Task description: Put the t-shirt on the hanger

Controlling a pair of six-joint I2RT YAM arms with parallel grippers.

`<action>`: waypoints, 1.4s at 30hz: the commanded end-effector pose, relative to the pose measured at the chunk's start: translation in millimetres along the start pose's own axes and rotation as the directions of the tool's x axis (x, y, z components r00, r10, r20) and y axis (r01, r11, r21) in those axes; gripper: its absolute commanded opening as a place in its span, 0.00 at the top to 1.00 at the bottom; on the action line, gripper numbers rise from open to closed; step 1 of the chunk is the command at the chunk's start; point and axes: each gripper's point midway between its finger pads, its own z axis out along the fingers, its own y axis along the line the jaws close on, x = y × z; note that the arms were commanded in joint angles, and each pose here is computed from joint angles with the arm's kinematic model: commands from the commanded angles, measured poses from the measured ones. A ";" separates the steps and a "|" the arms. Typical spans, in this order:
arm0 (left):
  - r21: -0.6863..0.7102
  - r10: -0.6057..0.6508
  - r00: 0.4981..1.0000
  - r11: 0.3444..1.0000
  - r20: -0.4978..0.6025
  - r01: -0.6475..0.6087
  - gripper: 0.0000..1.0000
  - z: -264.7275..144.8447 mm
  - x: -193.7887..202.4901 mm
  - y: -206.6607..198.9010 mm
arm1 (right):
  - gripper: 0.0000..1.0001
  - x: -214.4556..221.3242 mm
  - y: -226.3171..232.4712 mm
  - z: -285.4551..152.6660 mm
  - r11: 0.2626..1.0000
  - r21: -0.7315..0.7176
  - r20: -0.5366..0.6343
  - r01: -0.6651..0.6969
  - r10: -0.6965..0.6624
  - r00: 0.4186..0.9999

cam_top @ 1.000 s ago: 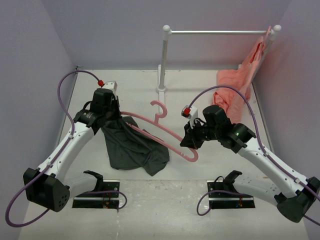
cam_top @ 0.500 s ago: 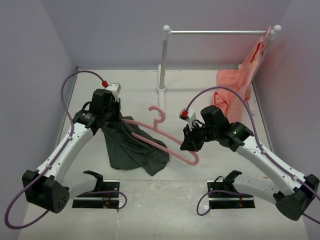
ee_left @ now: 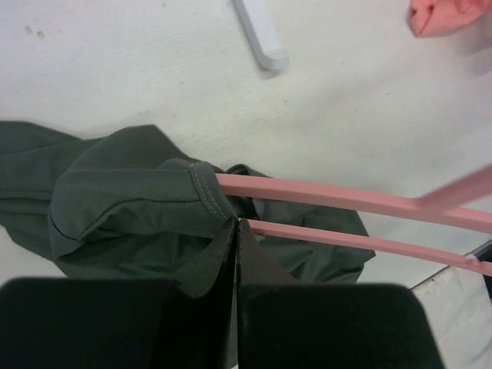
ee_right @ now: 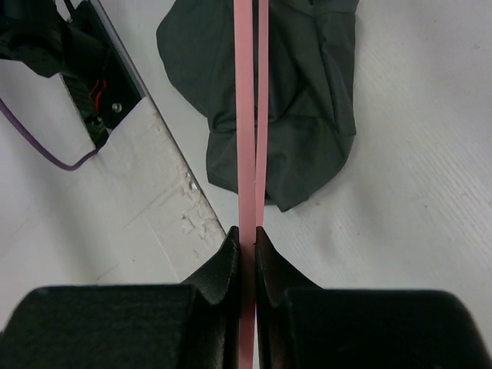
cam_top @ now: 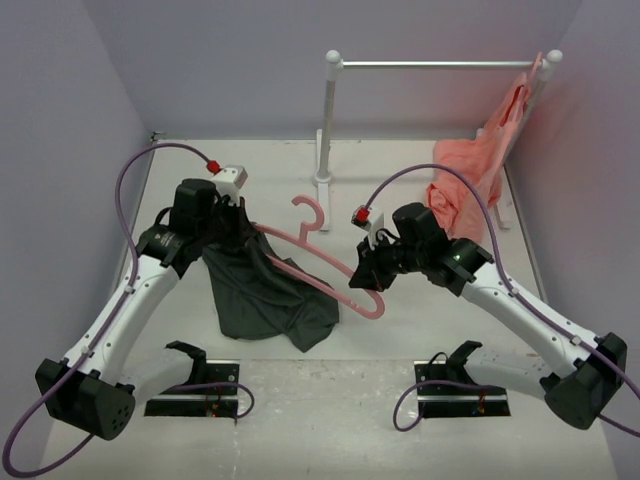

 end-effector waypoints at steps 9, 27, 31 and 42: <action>0.249 0.131 0.970 0.951 0.205 -0.181 1.00 -79.0 -70.4 -68.3 | 1.00 -54.2 40.3 25.6 0.931 -0.304 0.174 0.203 -0.156 0.972; -0.029 -0.020 0.943 0.999 0.332 0.032 0.38 -92.5 -90.5 -20.6 | 1.00 -108.2 61.8 -59.7 0.956 -0.133 0.718 0.260 -0.088 0.690; 0.093 -0.048 0.934 0.996 0.355 0.016 0.29 -86.1 -93.6 -42.7 | 1.00 -112.7 55.1 -57.8 0.969 -0.107 0.708 0.223 -0.083 0.701; 0.079 -0.099 0.924 0.994 0.370 0.075 0.19 -78.3 -97.6 -38.6 | 1.00 -115.6 59.9 -53.3 0.968 -0.121 0.684 0.220 -0.079 0.725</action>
